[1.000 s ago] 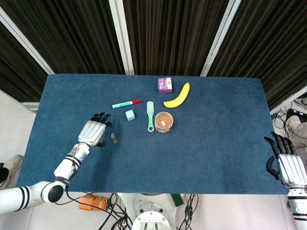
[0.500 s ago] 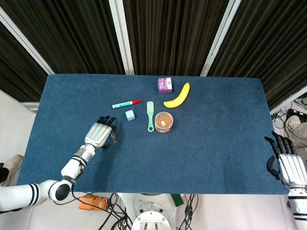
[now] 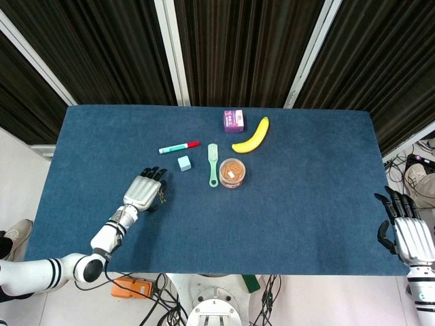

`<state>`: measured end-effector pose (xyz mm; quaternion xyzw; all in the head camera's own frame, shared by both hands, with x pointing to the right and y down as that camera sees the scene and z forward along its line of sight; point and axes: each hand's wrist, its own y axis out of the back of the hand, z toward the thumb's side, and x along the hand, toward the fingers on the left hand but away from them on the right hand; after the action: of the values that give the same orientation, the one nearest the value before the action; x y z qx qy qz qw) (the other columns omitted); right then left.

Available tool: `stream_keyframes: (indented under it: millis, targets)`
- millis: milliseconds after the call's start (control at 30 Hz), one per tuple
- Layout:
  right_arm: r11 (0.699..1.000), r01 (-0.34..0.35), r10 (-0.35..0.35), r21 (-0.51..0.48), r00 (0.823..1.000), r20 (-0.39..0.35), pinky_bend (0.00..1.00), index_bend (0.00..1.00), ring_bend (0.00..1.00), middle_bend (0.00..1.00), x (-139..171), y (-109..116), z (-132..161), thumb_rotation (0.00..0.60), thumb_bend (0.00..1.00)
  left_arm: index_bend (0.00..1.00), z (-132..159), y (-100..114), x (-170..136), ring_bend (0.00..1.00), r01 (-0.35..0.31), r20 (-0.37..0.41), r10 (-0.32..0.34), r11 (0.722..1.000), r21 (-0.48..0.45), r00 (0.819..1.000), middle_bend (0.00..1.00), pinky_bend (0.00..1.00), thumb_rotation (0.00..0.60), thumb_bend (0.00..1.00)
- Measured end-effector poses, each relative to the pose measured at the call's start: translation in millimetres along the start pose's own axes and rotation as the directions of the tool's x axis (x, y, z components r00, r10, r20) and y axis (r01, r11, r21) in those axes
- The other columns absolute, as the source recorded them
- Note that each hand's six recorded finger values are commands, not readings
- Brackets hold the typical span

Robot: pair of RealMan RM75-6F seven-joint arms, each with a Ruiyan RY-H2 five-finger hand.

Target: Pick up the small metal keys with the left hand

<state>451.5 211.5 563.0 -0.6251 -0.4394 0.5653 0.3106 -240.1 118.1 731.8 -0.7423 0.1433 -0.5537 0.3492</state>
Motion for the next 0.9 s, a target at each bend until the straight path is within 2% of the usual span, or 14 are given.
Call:
stream_keyframes:
  millis: [267, 500, 900]
  targets:
    - [1.000, 0.000, 0.000, -0.002, 1.000, 0.001, 0.00, 0.20, 0.05, 0.07, 0, 0, -1, 0.600, 1.00, 0.41, 0, -3, 7, 0.00, 0.009, -0.003, -0.009, 1.000, 0.006, 1.000, 0.08, 0.10, 0.600, 0.21]
    - [1.000, -0.003, 0.003, -0.006, 1.000, 0.002, 0.00, 0.20, 0.05, 0.07, -1, 0, -1, 0.600, 1.00, 0.48, -3, -4, 12, 0.00, 0.019, -0.009, -0.019, 1.000, 0.008, 1.000, 0.11, 0.10, 0.600, 0.22]
    - [1.000, -0.004, 0.004, -0.006, 1.000, 0.003, 0.00, 0.20, 0.05, 0.07, -1, -1, -1, 0.600, 1.00, 0.55, -3, -7, 17, 0.00, 0.030, -0.013, -0.030, 0.999, 0.009, 0.999, 0.13, 0.10, 0.600, 0.28]
